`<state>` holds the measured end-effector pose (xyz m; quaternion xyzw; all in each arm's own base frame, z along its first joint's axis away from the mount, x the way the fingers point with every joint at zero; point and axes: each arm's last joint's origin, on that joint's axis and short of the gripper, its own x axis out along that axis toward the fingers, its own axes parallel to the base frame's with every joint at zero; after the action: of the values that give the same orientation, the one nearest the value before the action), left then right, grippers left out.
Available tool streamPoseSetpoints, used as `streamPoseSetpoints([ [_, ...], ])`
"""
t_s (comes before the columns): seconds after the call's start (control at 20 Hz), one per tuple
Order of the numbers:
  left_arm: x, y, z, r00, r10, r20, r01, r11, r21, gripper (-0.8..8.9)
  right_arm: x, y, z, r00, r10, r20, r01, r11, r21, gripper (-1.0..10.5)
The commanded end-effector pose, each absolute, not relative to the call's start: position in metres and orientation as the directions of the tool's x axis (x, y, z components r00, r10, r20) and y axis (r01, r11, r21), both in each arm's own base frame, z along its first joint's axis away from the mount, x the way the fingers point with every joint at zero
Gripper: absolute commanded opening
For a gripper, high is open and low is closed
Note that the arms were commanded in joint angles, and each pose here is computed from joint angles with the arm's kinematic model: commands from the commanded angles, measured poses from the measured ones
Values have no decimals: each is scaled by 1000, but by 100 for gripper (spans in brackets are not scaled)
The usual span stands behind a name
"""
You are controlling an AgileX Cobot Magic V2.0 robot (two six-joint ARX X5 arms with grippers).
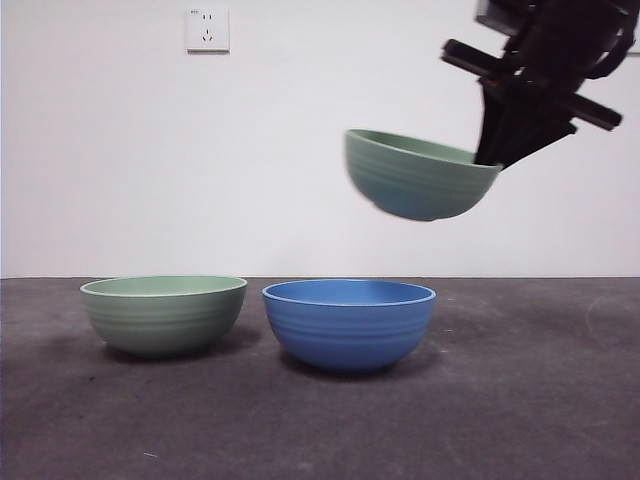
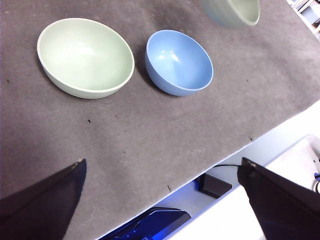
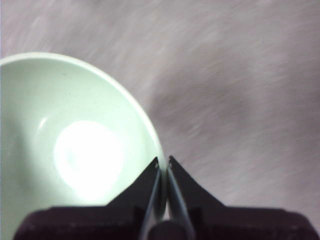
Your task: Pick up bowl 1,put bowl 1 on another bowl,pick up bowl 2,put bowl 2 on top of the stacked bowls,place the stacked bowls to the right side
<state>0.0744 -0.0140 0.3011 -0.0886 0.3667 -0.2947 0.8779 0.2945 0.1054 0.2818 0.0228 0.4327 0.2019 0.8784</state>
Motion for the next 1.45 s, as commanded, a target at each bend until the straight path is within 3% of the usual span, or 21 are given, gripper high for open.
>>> streamPoseSetpoints([
  [0.05,74,-14,302,561,-586,-585,455,809,-373,627,290,125,274,502,398,-768,-392,896,209,-12],
  [0.15,74,-14,302,561,-585,-586,455,809,-372,627,288,142,267,466,410,-784,-430,879,205,-12],
  [0.35,74,-14,302,561,-585,-586,455,809,-373,627,291,163,240,420,343,-840,-439,887,143,-12],
  [0.75,75,-14,303,566,-585,-581,458,809,-368,627,301,170,209,341,309,-888,-440,887,139,0],
  [0.9,78,-14,304,572,-584,-575,457,810,-368,627,300,172,209,339,311,-888,-446,884,139,12],
  [1.05,86,-14,303,569,-584,-578,454,810,-371,627,299,173,209,337,312,-888,-448,883,141,236],
  [1.1,89,-14,303,568,-584,-579,453,810,-372,627,299,174,209,336,314,-888,-451,881,141,260],
  [1.25,105,-13,302,568,-583,-581,441,811,-384,627,296,175,212,341,319,-885,-459,877,139,259],
  [1.45,135,-11,297,584,-540,-606,375,842,-389,627,280,165,245,387,334,-859,-465,875,130,259],
])
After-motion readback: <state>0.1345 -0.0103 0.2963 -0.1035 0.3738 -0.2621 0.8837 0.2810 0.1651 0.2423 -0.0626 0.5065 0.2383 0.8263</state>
